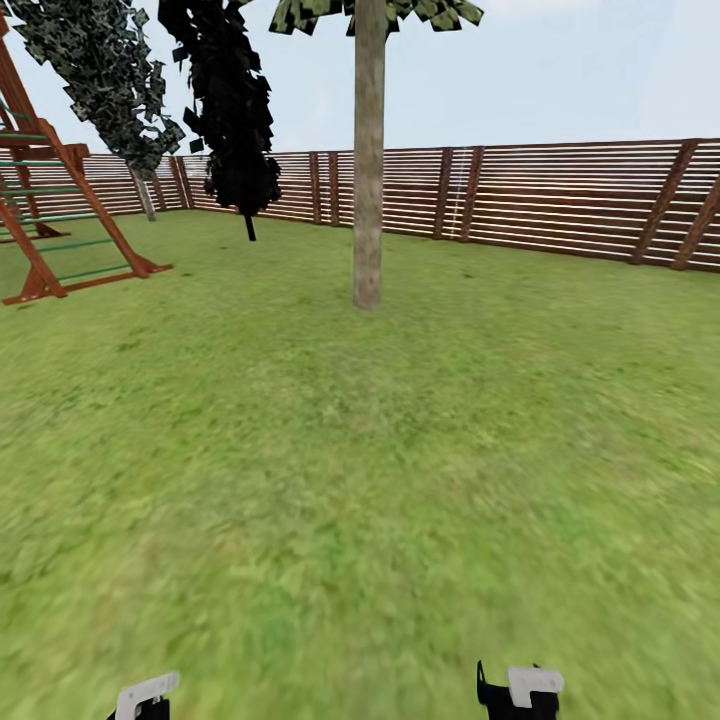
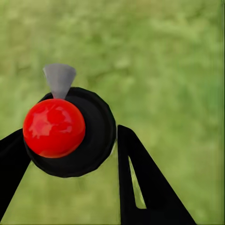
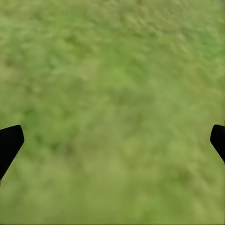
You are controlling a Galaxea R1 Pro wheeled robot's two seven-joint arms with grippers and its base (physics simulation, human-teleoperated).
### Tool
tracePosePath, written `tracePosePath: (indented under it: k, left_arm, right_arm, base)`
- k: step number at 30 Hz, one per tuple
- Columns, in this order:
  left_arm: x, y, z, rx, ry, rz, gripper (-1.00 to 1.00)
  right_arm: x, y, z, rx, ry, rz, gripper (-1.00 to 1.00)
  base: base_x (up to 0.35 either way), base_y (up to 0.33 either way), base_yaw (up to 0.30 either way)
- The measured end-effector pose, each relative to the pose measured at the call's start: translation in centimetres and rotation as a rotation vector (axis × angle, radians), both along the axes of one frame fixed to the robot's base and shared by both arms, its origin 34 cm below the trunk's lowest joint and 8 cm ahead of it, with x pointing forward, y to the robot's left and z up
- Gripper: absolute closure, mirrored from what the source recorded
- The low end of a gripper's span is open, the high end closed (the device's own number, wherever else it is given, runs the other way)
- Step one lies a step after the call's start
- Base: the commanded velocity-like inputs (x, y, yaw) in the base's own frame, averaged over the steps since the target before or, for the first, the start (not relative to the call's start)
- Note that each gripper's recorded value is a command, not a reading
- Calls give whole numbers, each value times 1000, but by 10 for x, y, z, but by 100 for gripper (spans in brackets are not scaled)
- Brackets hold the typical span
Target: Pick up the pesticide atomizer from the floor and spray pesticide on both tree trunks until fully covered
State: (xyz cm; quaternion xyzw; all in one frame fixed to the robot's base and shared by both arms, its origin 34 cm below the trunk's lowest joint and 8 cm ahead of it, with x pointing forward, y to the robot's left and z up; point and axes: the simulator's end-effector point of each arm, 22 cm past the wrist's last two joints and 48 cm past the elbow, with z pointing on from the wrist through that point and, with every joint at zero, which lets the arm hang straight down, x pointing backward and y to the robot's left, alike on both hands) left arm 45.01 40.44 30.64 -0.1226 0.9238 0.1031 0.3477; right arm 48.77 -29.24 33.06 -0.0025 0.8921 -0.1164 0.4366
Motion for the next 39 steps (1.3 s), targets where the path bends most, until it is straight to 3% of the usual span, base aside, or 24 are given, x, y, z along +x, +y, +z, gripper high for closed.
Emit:
tracePosePath:
  k: [39]
  left_arm:
    - [-1,2,0,3,1,1,100]
  right_arm:
    - [1,0,0,1,-1,1,-100]
  base:
    - [345,0,-10]
